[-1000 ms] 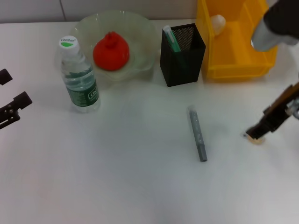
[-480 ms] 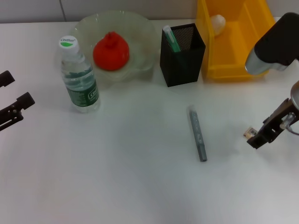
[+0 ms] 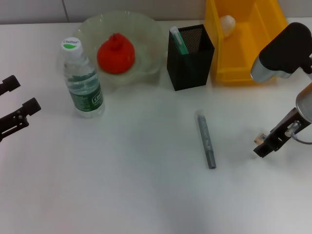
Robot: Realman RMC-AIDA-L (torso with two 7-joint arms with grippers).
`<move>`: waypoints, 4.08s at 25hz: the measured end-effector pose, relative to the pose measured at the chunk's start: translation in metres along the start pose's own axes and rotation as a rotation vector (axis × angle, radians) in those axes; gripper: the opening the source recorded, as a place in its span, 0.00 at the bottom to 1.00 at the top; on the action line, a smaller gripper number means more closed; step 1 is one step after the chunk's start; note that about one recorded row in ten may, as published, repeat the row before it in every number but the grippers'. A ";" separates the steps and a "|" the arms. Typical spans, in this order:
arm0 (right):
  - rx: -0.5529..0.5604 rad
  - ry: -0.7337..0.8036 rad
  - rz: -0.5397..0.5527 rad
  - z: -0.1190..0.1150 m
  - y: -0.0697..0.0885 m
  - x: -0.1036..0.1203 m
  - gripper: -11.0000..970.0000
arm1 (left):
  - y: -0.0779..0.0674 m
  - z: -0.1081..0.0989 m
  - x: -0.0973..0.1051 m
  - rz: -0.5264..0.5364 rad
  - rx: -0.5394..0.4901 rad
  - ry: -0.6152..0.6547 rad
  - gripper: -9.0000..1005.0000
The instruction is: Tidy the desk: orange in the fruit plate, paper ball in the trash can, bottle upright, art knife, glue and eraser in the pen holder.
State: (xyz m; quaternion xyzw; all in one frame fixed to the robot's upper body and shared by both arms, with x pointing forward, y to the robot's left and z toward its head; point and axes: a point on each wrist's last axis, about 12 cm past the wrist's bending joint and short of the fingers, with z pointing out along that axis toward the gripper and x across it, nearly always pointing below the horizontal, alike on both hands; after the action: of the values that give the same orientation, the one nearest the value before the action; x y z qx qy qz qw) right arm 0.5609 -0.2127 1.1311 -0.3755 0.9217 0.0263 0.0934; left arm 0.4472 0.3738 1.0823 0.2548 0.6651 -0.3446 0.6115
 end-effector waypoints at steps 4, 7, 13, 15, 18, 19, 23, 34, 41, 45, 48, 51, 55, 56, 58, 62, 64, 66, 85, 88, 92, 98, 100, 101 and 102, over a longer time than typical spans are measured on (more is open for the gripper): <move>-0.012 0.009 0.006 0.006 -0.001 -0.002 0.70 | -0.001 0.002 0.001 0.000 -0.005 -0.005 0.81; -0.012 0.010 0.010 0.009 -0.002 -0.003 0.70 | -0.001 0.003 0.002 0.000 -0.003 -0.007 0.81; -0.019 0.014 0.034 0.011 -0.003 -0.001 0.70 | -0.001 0.002 0.002 -0.007 -0.006 -0.006 0.81; -0.021 0.009 0.049 0.010 -0.006 0.000 0.61 | -0.001 0.001 0.001 -0.007 -0.006 -0.006 0.81; -0.033 -0.004 0.075 0.010 -0.009 0.002 0.48 | -0.001 0.002 0.001 -0.008 -0.006 -0.006 0.81; -0.040 -0.009 0.079 0.010 -0.009 0.003 0.44 | -0.001 0.002 0.002 -0.008 -0.006 -0.006 0.81; -0.055 -0.026 0.086 0.009 -0.008 0.003 0.27 | -0.001 0.003 0.002 -0.008 -0.005 -0.007 0.81; 0.010 -0.250 0.001 -0.053 0.002 -0.020 0.30 | -0.002 0.001 0.003 -0.003 -0.009 -0.005 0.81; 0.087 -0.543 -0.049 -0.084 0.006 -0.057 0.32 | -0.003 0.002 0.004 0.009 -0.005 -0.004 0.81; 0.095 -0.612 -0.044 -0.084 0.003 -0.066 0.34 | -0.004 0.002 0.004 0.010 -0.005 -0.004 0.81; 0.091 -0.630 -0.046 -0.077 0.000 -0.075 0.35 | -0.004 0.001 0.004 0.013 -0.008 -0.005 0.81; 0.078 -0.637 -0.045 -0.067 -0.003 -0.082 0.35 | -0.004 0.001 0.004 0.015 -0.009 -0.006 0.81; 0.053 -0.674 -0.044 -0.056 -0.005 -0.089 0.37 | -0.004 0.001 0.004 0.015 -0.010 -0.005 0.81; 0.046 -0.679 -0.046 -0.053 -0.006 -0.091 0.37 | -0.003 0.001 0.004 0.016 -0.010 -0.005 0.81; 0.037 -0.672 -0.043 -0.047 -0.008 -0.094 0.37 | -0.003 0.002 0.004 0.017 -0.009 -0.005 0.81; 0.024 -0.641 -0.027 -0.036 -0.011 -0.098 0.39 | -0.003 0.002 0.004 0.018 -0.008 -0.005 0.81; 0.029 -0.639 -0.019 -0.033 -0.013 -0.099 0.39 | -0.003 0.002 0.004 0.018 -0.008 -0.005 0.81; 0.037 -0.646 -0.012 -0.032 -0.015 -0.099 0.40 | -0.002 0.003 0.003 0.019 -0.008 -0.006 0.81; 0.044 -0.644 -0.114 -0.084 -0.014 -0.069 0.66 | -0.002 0.004 0.004 0.008 -0.010 -0.006 0.81; 0.033 -0.607 -0.190 -0.091 -0.008 -0.062 0.66 | -0.003 0.007 0.005 0.002 -0.007 -0.011 0.81; 0.013 -0.524 -0.407 -0.096 0.005 -0.054 0.66 | -0.003 0.010 0.004 -0.005 0.000 -0.010 0.81; 0.022 -0.414 -0.797 -0.110 0.019 -0.056 0.66 | -0.008 0.017 0.009 -0.044 0.013 -0.006 0.81; 0.049 -0.377 -0.936 -0.113 0.020 -0.057 0.66 | -0.011 0.020 0.012 -0.051 0.012 -0.015 0.81; 0.062 -0.360 -0.992 -0.113 0.021 -0.058 0.66 | -0.011 0.020 0.012 -0.051 0.012 -0.015 0.81; 0.072 -0.337 -1.048 -0.112 0.021 -0.059 0.66 | -0.013 0.021 0.014 -0.056 0.005 -0.021 0.81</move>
State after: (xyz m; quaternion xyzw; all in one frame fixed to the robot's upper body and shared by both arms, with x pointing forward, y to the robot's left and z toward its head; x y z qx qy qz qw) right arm 0.5703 -0.1700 1.2523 -0.7713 0.5841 0.0043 0.2530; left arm 0.4489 0.3477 1.0697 0.2342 0.6648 -0.3659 0.6077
